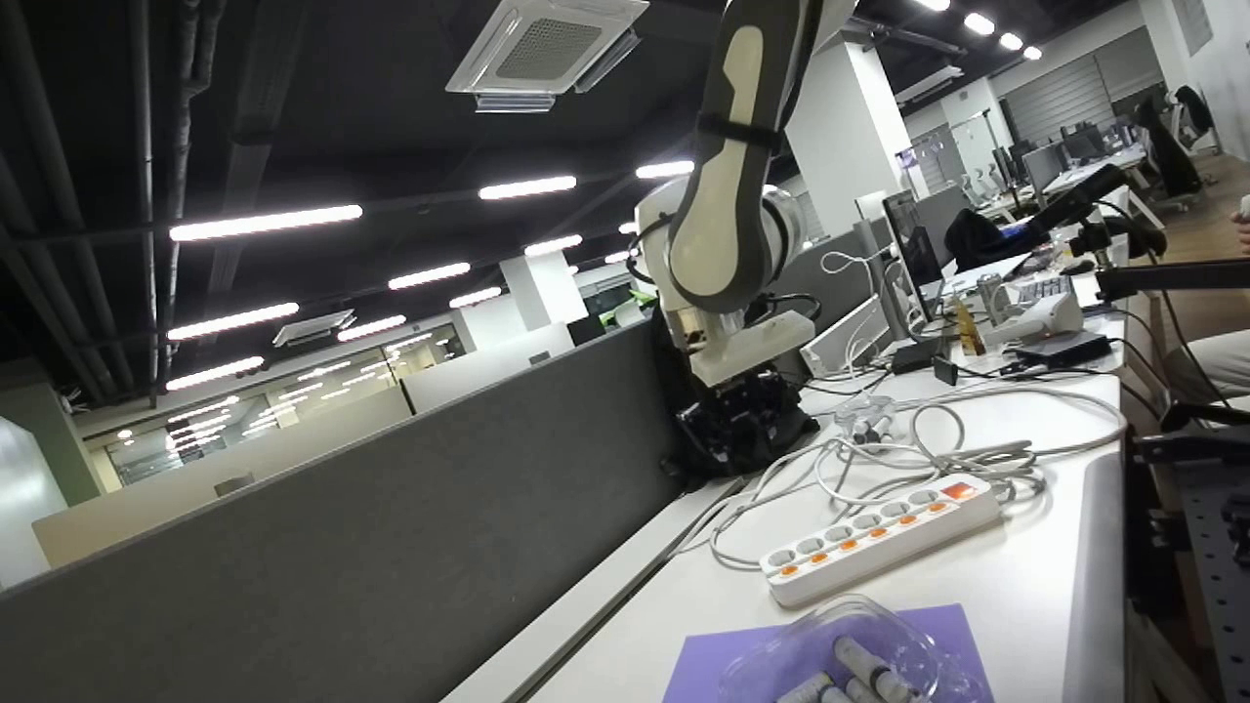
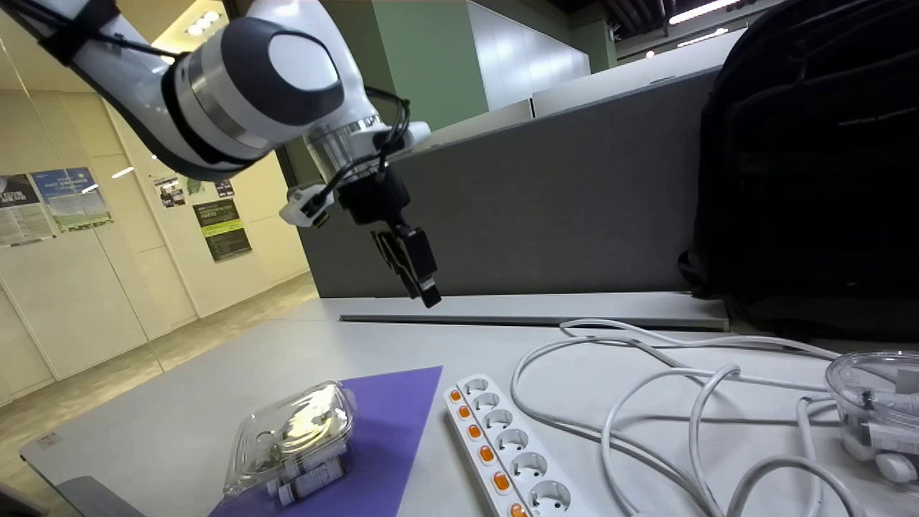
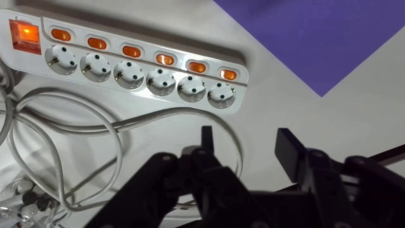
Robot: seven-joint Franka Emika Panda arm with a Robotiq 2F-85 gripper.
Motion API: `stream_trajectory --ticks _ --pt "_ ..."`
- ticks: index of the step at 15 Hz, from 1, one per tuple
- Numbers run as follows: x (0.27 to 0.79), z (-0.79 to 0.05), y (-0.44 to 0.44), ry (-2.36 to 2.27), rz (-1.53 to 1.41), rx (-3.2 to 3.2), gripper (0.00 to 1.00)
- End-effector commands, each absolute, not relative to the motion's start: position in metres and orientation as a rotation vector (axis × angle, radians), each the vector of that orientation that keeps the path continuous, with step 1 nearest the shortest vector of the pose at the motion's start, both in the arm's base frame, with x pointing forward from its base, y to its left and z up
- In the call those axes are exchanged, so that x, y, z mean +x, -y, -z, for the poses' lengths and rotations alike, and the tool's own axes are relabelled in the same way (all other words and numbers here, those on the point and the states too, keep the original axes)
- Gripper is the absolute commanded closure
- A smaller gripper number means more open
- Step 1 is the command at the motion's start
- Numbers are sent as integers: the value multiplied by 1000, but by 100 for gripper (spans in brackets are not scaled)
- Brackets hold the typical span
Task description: Turn on the second switch from the left side of the adapter
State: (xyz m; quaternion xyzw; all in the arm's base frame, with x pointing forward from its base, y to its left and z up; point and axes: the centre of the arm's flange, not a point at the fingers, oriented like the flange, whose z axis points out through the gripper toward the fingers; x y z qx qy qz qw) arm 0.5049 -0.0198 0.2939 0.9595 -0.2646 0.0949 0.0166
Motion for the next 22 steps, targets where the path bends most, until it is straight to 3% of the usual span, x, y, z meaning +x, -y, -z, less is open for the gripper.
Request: stream_trajectory --ticks 1,5,22 --pt "510 -263 32 884 -285 3006 75" --pt "513 -232 40 914 -257 3042 99" --pt "498 -179 62 1030 -112 2995 100"
